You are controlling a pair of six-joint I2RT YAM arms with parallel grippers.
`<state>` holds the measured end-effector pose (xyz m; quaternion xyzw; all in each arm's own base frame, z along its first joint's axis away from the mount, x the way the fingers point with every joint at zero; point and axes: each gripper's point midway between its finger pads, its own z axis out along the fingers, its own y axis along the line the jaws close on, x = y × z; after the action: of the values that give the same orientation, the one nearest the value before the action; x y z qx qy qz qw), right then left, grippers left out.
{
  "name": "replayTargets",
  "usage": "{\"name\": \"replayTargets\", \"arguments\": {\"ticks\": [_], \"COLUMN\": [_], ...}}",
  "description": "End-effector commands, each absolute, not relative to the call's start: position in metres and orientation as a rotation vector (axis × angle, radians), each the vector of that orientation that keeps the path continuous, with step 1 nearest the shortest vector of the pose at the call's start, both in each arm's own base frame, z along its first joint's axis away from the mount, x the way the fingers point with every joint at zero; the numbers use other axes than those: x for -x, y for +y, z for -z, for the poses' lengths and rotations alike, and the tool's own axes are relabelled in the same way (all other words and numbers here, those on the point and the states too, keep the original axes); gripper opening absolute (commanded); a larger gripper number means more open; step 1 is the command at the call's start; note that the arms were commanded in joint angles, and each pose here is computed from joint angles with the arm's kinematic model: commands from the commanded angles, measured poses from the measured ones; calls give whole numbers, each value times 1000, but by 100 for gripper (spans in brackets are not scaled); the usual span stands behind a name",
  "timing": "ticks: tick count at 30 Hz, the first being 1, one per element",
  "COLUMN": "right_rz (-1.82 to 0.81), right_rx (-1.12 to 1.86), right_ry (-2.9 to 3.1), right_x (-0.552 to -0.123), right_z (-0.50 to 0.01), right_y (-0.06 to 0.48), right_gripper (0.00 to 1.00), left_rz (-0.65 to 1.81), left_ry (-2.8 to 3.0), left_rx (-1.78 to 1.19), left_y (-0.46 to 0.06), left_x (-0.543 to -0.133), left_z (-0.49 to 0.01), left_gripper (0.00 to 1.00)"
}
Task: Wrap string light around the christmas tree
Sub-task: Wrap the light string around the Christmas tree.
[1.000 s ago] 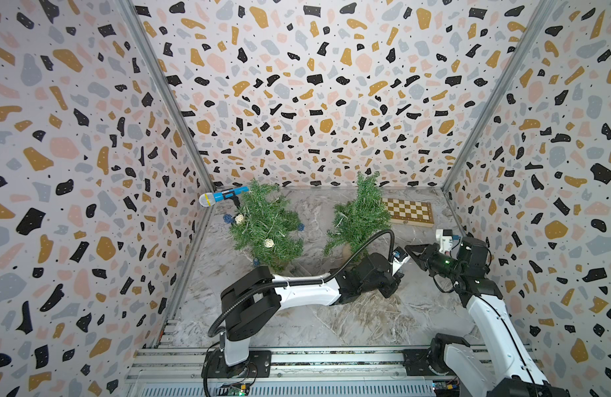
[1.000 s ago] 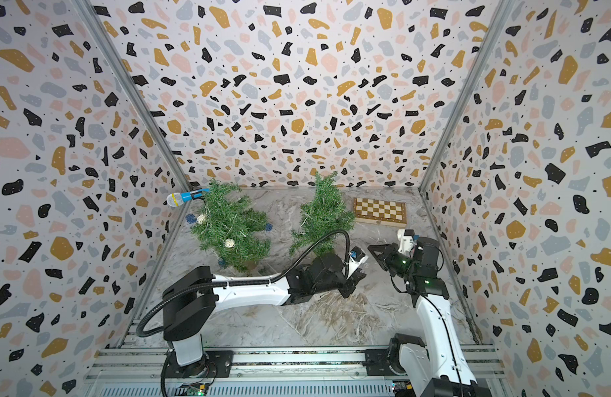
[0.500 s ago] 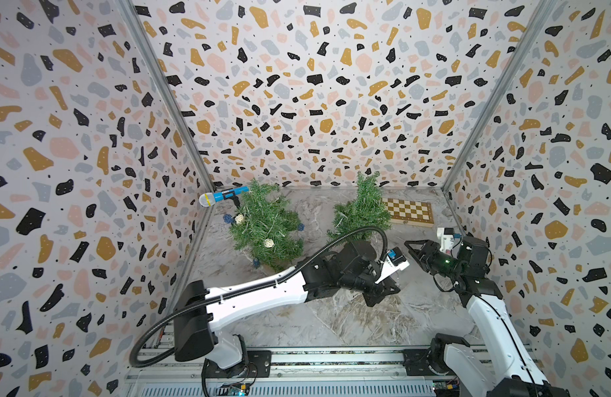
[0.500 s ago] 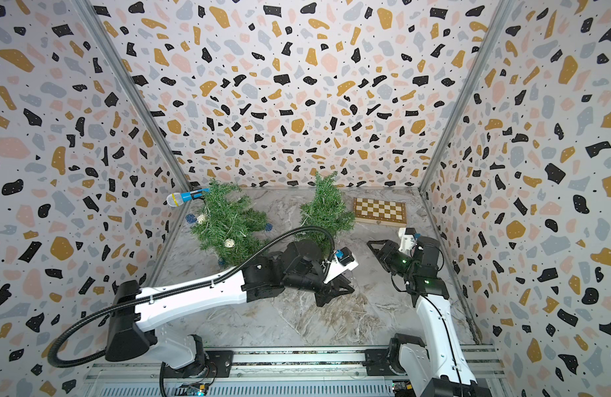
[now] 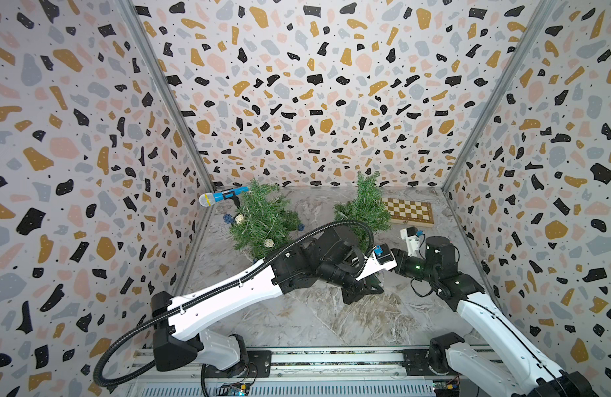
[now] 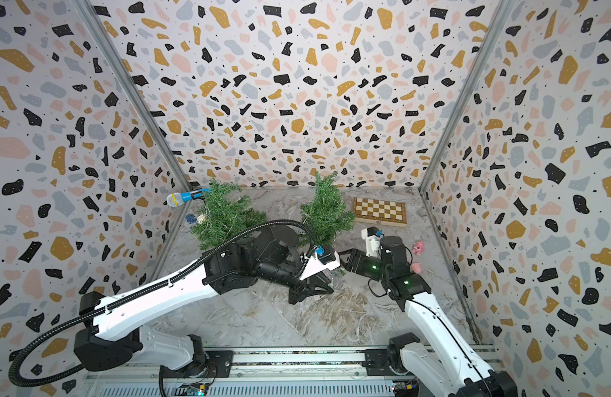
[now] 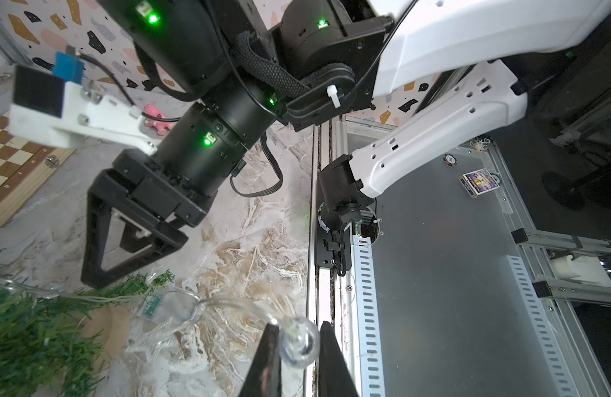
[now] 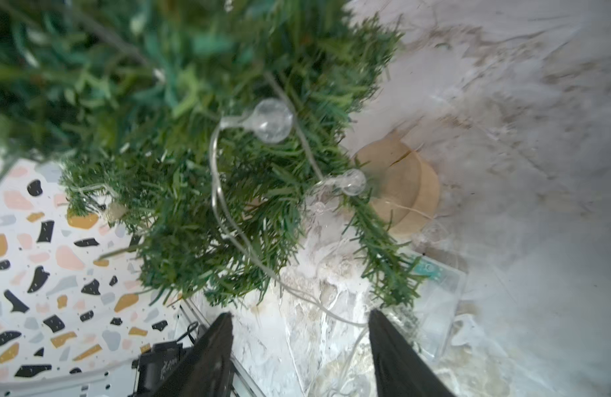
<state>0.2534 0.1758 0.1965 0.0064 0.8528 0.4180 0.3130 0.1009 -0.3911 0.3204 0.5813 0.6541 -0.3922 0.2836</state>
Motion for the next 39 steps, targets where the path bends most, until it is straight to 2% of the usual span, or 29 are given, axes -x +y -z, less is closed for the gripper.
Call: {"name": "replayTargets", "arguments": {"ticks": [1, 5, 10, 14, 16, 18, 20, 22, 31, 39], "right_rz": [-1016, -1066, -1011, -871, -885, -896, -862, -846, -882, -799], "right_rx": [19, 93, 91, 0, 10, 30, 12, -27, -47, -124], "right_ry": [2215, 2225, 2264, 2308, 2311, 2317, 2324, 2311, 2274, 2326], "right_x": [-254, -240, -249, -268, -271, -274, -278, -281, -286, -291], "right_z": [-207, -203, -184, -166, -164, -163, -159, -158, -167, -146], "right_y": [172, 191, 196, 184, 188, 193, 189, 182, 178, 152], "right_gripper": [65, 65, 59, 48, 43, 35, 21, 17, 16, 12], "left_rz": [1082, 1084, 1067, 1031, 992, 942, 871, 782, 629, 488], "left_ry": [1682, 1673, 1703, 1784, 1849, 1898, 1923, 1938, 1915, 1862], "left_rx": [-1554, -1521, -1480, -1390, -1337, -1301, -1245, -1164, -838, -536], "left_y": [-383, -377, -365, -341, -326, -312, -294, -276, -232, -183], "left_x": [-95, -99, -109, -131, -146, -156, -168, -183, -257, -323], "left_z": [-342, -345, -348, -340, -332, -326, -329, -340, -389, -435], "left_gripper": [0, 0, 0, 0, 0, 0, 0, 0, 0, 0]}}
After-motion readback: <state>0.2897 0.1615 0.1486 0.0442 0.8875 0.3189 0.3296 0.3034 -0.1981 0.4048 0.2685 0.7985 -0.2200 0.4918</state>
